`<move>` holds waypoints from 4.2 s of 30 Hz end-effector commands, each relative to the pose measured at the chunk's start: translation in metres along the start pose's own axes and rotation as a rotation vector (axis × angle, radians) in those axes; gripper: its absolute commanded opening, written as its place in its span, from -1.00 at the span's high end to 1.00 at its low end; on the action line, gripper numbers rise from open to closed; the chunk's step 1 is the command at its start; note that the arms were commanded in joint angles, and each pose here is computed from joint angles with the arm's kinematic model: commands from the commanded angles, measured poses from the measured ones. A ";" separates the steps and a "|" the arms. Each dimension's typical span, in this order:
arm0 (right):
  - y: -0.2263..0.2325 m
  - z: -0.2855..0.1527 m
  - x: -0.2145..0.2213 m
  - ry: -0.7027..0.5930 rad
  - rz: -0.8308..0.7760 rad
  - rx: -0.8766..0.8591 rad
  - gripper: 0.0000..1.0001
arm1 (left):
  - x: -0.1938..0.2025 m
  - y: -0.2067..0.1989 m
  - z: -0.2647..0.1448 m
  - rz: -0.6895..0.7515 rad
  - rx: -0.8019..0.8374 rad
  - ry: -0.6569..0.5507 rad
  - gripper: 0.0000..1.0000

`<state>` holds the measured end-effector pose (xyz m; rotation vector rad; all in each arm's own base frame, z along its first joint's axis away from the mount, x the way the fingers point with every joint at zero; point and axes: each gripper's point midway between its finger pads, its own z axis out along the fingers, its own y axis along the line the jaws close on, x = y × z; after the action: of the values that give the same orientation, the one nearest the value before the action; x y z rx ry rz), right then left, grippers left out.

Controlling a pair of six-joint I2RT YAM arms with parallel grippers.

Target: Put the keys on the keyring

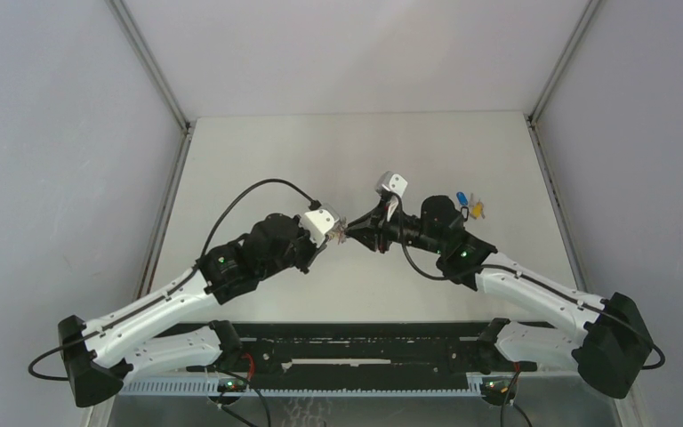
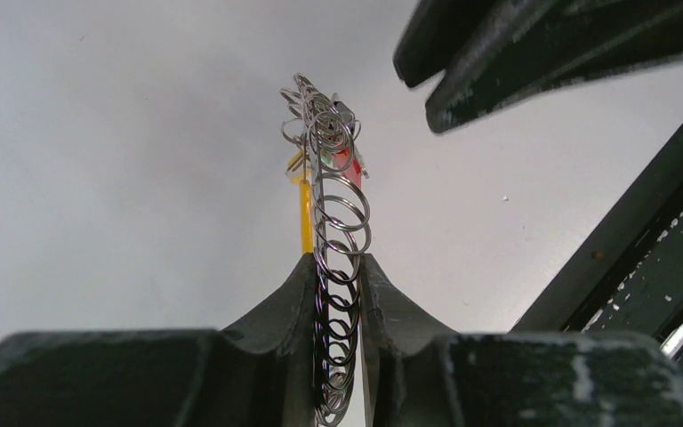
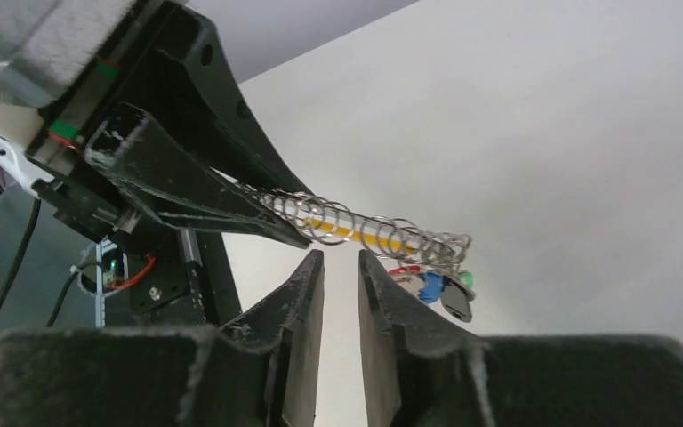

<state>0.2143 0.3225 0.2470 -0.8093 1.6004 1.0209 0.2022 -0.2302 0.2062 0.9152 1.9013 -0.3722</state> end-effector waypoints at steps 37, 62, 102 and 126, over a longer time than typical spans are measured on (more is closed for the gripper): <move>-0.007 0.001 0.008 0.142 0.327 -0.242 0.43 | -0.049 -0.026 -0.023 0.084 0.185 -0.174 1.00; 0.008 0.007 0.007 0.158 0.345 -0.337 0.50 | -0.057 -0.035 -0.025 0.062 0.231 -0.225 1.00; 0.011 -0.007 -0.005 0.155 0.292 -0.334 0.83 | -0.036 -0.035 -0.016 0.072 0.230 -0.144 1.00; 0.006 -0.009 -0.010 0.141 0.276 -0.299 1.00 | -0.031 -0.042 -0.014 0.063 0.264 -0.118 1.00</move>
<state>0.1982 0.3170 0.2258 -0.8795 1.8627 1.5145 0.1726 -0.2514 0.2110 1.1215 1.8095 -0.5612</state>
